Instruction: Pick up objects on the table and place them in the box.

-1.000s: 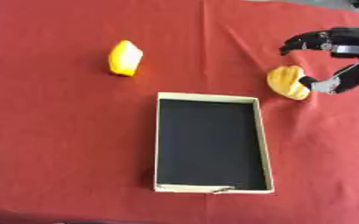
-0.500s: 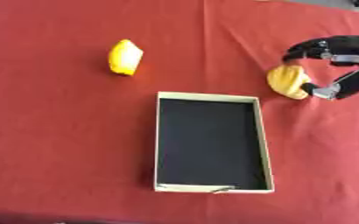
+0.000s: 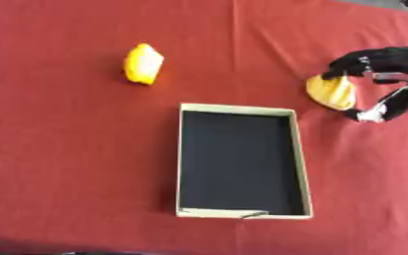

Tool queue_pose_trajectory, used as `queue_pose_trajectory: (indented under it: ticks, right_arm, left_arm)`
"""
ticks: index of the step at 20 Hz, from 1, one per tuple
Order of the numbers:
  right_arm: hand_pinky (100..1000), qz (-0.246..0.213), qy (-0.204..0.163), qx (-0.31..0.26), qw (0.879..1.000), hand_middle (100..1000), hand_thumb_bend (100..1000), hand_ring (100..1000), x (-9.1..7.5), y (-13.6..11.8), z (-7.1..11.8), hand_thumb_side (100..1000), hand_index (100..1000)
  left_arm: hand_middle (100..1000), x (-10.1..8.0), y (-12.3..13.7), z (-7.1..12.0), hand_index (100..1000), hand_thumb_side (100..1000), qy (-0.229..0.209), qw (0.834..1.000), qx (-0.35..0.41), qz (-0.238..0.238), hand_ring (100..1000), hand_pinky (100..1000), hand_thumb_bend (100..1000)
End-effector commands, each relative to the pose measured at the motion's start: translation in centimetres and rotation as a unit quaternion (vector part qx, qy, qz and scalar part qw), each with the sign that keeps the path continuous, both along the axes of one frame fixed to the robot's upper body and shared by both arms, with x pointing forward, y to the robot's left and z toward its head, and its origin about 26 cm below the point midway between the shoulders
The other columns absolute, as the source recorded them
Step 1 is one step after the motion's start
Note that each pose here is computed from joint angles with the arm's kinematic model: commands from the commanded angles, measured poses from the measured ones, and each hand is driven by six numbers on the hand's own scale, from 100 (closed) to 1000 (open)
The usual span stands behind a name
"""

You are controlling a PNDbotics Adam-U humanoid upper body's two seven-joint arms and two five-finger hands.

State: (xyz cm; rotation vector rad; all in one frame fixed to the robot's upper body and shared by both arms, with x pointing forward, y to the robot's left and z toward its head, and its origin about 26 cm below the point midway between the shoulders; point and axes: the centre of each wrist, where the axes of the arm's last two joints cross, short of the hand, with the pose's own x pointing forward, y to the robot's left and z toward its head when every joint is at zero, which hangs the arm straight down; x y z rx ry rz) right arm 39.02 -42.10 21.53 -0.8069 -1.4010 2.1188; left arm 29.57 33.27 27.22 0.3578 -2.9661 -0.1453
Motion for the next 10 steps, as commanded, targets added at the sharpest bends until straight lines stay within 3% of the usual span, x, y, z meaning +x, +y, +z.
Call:
queue_pose_trajectory:
  ticks: [1, 2, 5, 7, 9, 10]
  right_arm:
    - [997, 0.035, 0.041, -0.084, 0.995, 870, 264, 1000, -0.1, -0.8, 0.1, 673, 1000]
    - [939, 0.034, 0.04, -0.085, 0.995, 787, 256, 1000, 0.0, -0.8, 0.0, 670, 970]
    - [875, 0.029, 0.037, -0.08, 0.996, 716, 180, 925, 0.6, -0.8, -0.5, 641, 913]
    - [824, 0.027, 0.029, -0.065, 0.997, 631, 100, 843, 0.9, -0.9, -0.6, 570, 832]
    - [792, 0.024, 0.021, -0.042, 0.999, 575, 100, 794, 1.1, -1.2, -0.8, 520, 777]
    - [761, 0.023, 0.017, -0.031, 0.999, 515, 100, 747, 1.2, -1.4, -0.9, 469, 705]
  left_arm:
    - [841, -0.3, -0.1, 0.9, 908, 605, -0.016, 1.0, 0.011, -0.002, 810, 872, 100]
    - [839, -0.3, -0.1, 1.0, 908, 611, -0.016, 1.0, 0.011, -0.004, 808, 871, 100]
    - [840, -0.3, -0.2, 0.9, 908, 614, -0.014, 1.0, 0.011, -0.007, 807, 871, 100]
    - [840, -0.3, -0.3, 0.9, 908, 616, -0.013, 1.0, 0.011, -0.008, 807, 871, 100]
    - [840, -0.3, -0.3, 1.0, 908, 616, -0.013, 1.0, 0.011, -0.009, 807, 870, 100]
    - [839, -0.3, -0.3, 1.0, 908, 617, -0.013, 1.0, 0.011, -0.009, 807, 870, 100]
